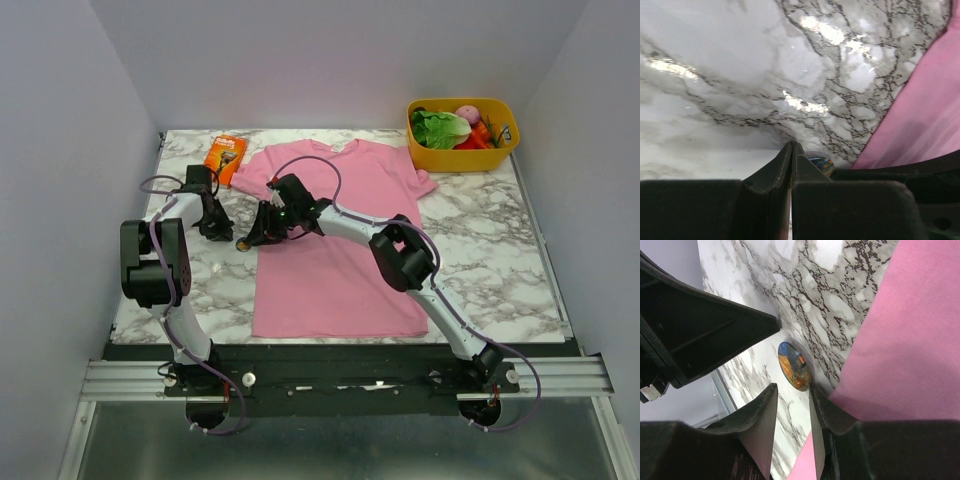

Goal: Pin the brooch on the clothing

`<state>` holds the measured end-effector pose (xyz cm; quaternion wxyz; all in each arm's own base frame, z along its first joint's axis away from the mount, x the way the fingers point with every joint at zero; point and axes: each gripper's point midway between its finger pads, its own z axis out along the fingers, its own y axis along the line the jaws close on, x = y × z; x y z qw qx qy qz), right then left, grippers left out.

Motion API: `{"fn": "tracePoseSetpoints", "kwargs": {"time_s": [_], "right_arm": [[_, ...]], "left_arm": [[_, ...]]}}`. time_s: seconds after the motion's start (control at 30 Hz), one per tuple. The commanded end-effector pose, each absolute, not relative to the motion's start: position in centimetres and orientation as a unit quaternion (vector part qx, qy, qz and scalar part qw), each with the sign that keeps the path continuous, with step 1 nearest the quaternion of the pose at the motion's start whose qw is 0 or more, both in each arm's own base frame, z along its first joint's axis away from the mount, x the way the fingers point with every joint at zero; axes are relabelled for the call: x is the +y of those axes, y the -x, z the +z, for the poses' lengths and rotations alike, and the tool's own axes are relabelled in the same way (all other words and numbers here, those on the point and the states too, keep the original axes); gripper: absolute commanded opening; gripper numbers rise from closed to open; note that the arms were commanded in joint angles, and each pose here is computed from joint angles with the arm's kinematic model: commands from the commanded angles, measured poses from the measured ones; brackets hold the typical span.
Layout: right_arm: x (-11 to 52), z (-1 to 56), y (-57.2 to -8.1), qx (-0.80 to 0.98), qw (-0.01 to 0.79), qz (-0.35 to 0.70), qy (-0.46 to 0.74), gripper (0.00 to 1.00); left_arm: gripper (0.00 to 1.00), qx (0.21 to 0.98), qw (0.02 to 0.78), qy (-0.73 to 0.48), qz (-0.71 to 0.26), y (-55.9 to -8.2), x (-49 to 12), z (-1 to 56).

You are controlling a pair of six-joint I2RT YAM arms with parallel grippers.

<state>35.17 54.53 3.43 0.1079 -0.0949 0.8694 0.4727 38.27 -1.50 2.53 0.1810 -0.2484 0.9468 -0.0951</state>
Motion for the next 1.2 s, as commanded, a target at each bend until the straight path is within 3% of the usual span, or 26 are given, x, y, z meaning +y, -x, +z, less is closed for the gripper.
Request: {"fn": "tracePoseSetpoints", "kwargs": {"time_s": [0.0, 0.3, 1.17], "right_arm": [[53.5, 0.4, -33.4, 0.891, 0.073, 0.439, 0.088, 0.4], [53.7, 0.2, -33.4, 0.891, 0.071, 0.441, 0.088, 0.4], [53.9, -0.1, -32.9, 0.888, 0.056, 0.45, 0.082, 0.4]], "left_arm": [[0.22, 0.955, 0.167, 0.239, -0.058, -36.9, 0.0, 3.2], [0.36, 0.964, 0.115, 0.219, -0.099, -35.1, -1.9, 1.4], [0.42, 0.948, 0.098, 0.251, -0.171, -33.6, -4.8, 0.5]]}}
